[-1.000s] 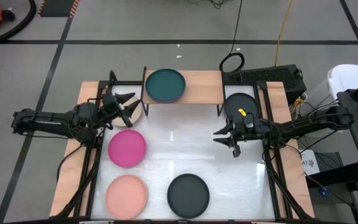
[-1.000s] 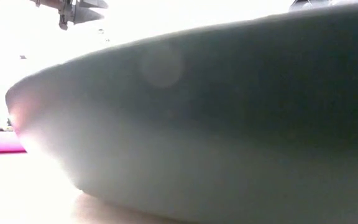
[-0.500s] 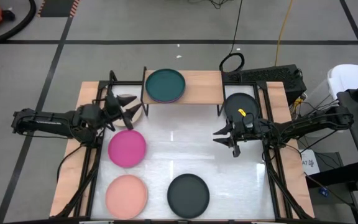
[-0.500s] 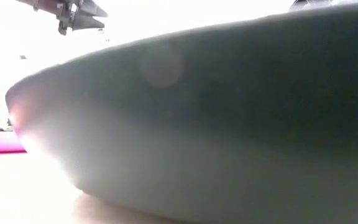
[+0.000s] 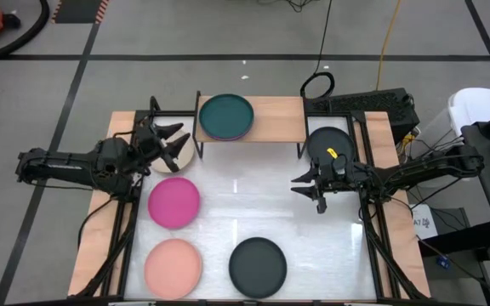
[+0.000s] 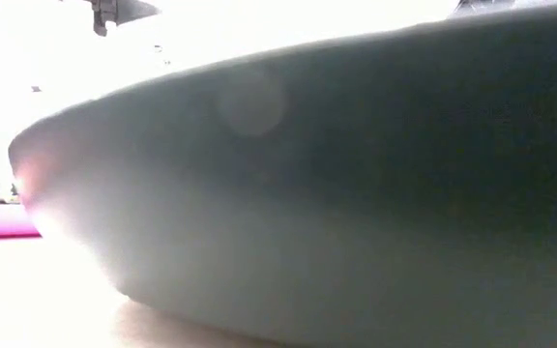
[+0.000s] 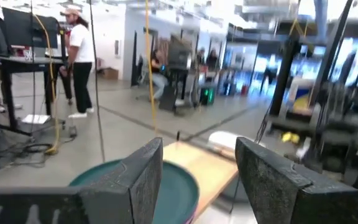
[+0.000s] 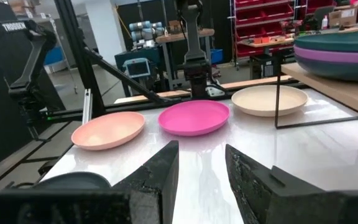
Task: Place and stack plates onto a shelf
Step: Stack the pink plate on top of the dark green plate on the shelf
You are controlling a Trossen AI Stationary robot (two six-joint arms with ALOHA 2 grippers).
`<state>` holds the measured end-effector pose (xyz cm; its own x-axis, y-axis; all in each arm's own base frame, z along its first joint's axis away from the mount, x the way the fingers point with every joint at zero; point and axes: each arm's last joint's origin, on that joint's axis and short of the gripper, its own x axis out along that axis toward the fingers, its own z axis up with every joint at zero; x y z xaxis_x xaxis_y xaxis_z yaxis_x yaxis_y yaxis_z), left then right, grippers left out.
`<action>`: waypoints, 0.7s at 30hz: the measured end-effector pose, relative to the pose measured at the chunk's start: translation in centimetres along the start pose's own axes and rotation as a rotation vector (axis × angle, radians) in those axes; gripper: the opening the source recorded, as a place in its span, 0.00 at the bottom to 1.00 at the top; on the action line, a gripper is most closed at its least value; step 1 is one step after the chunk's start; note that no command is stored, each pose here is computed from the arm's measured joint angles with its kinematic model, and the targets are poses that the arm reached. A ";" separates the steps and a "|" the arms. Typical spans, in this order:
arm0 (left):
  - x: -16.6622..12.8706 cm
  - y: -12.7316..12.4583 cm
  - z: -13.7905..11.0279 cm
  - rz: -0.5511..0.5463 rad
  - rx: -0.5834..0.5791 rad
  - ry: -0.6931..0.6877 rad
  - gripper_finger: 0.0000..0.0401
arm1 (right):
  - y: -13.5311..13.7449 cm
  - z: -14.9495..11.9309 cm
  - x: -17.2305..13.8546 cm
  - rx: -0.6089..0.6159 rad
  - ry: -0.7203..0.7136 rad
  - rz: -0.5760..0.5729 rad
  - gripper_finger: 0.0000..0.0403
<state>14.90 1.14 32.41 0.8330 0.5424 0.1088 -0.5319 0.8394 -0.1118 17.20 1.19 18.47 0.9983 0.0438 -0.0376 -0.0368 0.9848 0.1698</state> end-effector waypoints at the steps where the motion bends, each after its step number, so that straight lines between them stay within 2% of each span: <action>1: 0.0 0.0 0.1 0.000 0.018 0.026 0.52 | 0.0 0.0 0.0 0.000 0.001 0.000 0.29; 6: -0.1 0.0 1.5 0.014 0.075 0.206 0.52 | 0.0 0.0 0.0 0.000 0.001 0.000 0.29; 12: 0.3 -0.3 2.0 0.053 0.171 0.527 0.52 | 0.0 0.0 0.0 0.000 0.000 0.000 0.29; 17: 0.7 -0.9 -0.3 0.037 0.234 0.872 0.52 | 0.0 0.0 0.0 0.001 -0.001 0.000 0.29; 21: 0.9 -1.1 -2.6 0.084 0.268 1.083 0.52 | 0.0 0.0 0.0 0.022 -0.004 0.001 0.29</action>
<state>16.62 0.57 30.09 0.4159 0.3902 -0.8215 -0.4994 0.8529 0.1523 17.21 1.19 18.51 0.9985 0.0438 -0.0341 -0.0365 0.9808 0.1918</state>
